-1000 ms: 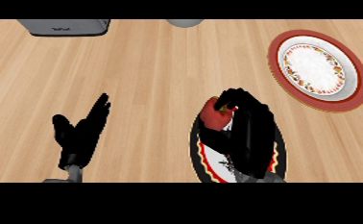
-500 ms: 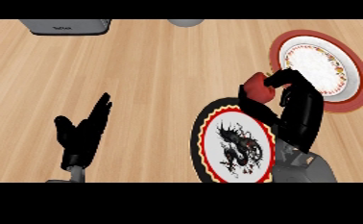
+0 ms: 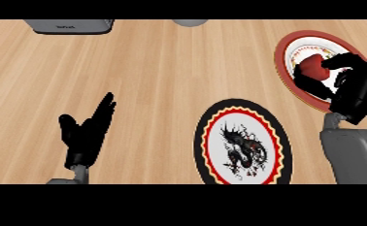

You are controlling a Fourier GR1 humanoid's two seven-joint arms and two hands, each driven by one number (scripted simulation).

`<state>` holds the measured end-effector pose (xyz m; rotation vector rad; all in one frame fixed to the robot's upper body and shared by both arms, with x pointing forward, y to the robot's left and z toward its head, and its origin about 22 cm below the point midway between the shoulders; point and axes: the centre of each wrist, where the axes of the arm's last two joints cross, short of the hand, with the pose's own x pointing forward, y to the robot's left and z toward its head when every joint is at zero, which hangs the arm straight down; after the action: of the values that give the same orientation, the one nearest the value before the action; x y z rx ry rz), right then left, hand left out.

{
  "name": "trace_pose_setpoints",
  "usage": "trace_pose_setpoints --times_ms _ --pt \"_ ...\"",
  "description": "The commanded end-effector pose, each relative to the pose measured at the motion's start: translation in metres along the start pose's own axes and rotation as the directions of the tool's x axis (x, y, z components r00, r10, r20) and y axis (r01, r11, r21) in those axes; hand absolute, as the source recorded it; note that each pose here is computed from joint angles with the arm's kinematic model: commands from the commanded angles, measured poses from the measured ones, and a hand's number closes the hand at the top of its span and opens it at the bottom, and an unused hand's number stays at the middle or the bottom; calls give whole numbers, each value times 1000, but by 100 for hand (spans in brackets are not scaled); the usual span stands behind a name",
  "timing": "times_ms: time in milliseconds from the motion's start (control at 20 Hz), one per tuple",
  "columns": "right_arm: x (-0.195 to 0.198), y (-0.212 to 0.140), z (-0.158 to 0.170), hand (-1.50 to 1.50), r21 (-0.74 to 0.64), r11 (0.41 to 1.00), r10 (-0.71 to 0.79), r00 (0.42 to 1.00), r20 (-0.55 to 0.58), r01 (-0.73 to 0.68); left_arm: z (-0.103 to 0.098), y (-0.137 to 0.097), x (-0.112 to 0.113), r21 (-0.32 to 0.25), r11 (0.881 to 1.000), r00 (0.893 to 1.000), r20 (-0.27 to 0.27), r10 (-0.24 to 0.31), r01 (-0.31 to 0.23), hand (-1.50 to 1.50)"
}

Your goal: Pick the bell pepper from the plate and place it in the plate

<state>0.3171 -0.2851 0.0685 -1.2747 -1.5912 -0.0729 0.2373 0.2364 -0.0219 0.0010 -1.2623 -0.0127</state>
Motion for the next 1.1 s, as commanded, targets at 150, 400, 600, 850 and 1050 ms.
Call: trace_pose_setpoints --times_ms 150,400,600,850,1050 --pt "-49 -4 -63 150 -59 998 -6 1000 -22 5 3 7 -20 -6 1000 997 -76 10 -11 0" --pt "-71 -9 -96 150 -46 999 -7 1000 -11 6 -13 -17 -8 -17 1000 998 -60 -6 5 0" --pt "-102 -21 -107 150 95 989 131 970 -203 -114 -1 -5 -2 -51 999 999 -43 -15 13 0" --pt "-107 -10 -107 -150 292 946 208 956 -207 -142 -12 -2 3 -58 998 999 -50 -16 13 0" --pt "-112 -20 -114 -150 300 954 74 979 -188 -14 -14 -1 8 -60 998 999 -43 -6 4 0"
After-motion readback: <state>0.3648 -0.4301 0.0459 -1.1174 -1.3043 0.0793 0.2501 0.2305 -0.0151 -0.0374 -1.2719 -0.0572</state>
